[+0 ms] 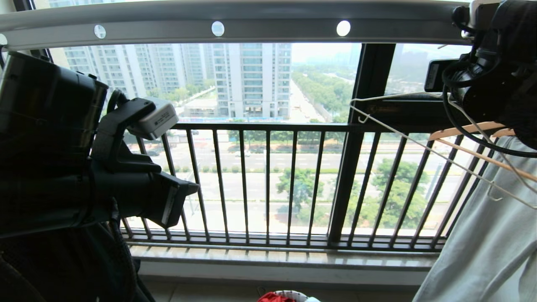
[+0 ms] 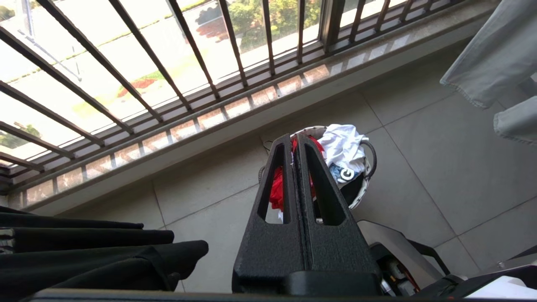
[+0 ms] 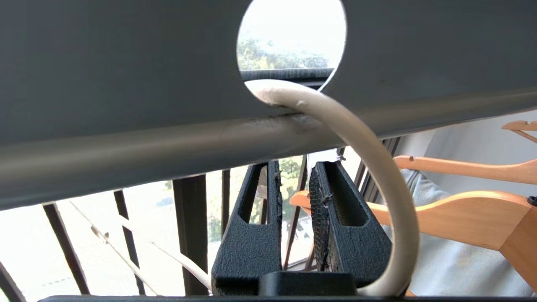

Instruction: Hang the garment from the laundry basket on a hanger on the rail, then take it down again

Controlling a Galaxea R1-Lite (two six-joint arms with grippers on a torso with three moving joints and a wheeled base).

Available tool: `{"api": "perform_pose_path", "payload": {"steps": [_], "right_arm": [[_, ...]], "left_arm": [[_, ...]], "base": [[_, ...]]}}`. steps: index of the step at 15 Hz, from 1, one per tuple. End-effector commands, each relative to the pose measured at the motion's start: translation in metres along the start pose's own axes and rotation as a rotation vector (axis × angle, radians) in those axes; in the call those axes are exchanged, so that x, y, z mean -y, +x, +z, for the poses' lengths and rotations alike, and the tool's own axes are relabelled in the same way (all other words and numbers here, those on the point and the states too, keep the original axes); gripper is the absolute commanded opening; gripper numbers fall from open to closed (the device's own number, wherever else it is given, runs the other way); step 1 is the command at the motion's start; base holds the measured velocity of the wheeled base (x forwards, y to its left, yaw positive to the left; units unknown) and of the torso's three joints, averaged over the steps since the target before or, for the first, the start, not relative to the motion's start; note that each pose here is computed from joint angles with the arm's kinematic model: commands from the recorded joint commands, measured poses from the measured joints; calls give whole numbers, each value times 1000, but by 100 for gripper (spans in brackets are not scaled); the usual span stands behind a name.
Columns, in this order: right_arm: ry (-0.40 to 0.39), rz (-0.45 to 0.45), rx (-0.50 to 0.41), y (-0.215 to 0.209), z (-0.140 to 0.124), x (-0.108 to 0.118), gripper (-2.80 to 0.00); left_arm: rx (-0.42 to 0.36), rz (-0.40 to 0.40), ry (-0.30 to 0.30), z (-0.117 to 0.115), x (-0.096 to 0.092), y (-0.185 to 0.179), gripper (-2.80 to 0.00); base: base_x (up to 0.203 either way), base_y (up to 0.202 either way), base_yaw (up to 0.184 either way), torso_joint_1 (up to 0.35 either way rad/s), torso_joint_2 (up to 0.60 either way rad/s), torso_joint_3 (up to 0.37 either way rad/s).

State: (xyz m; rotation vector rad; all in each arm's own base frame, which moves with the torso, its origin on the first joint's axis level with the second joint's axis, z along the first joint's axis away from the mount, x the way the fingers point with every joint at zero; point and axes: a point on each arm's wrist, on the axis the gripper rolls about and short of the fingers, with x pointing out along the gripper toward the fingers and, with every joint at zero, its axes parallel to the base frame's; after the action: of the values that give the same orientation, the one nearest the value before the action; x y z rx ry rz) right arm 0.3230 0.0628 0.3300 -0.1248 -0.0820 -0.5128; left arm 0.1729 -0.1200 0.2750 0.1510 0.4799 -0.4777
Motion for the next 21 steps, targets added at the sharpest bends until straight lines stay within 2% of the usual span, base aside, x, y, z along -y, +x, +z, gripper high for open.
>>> {"api": "perform_pose_path", "payload": {"steps": [1, 4, 5, 6, 9, 11, 18, 19, 21], "right_arm": [[-15, 0, -16, 0, -6, -2, -280], [-15, 0, -16, -1, -6, -1, -280], [-14, 0, -15, -1, -5, 0, -110], [-16, 0, -17, -2, -6, 0, 0], [-5, -2, -6, -10, 0, 9, 0], [11, -4, 12, -24, 9, 23, 0], [64, 15, 106, -113, 30, 103, 0], [63, 16, 116, -125, 28, 114, -280], [69, 21, 142, -149, 23, 136, -280]], "left_arm": [[1, 1, -1, 0, 0, -1, -280], [1, 1, 0, 0, 0, -1, -280], [1, 1, 0, 0, 0, -1, -280], [1, 1, -1, 0, 0, -1, -280], [-4, 1, -1, 0, 0, 1, -280], [-9, 1, 0, 0, 0, 3, -280], [-32, -2, 2, -2, 2, 11, -280], [-31, -4, 4, -2, 2, 10, -280], [-15, -8, 3, -3, 2, 2, -280]], "base": [[0, 0, 0, 0, 0, 0], [0, 0, 0, 0, 0, 0], [0, 0, 0, 0, 0, 0], [0, 0, 0, 0, 0, 0], [0, 0, 0, 0, 0, 0], [0, 0, 0, 0, 0, 0], [0, 0, 0, 0, 0, 0], [0, 0, 0, 0, 0, 0], [0, 0, 0, 0, 0, 0]]}}
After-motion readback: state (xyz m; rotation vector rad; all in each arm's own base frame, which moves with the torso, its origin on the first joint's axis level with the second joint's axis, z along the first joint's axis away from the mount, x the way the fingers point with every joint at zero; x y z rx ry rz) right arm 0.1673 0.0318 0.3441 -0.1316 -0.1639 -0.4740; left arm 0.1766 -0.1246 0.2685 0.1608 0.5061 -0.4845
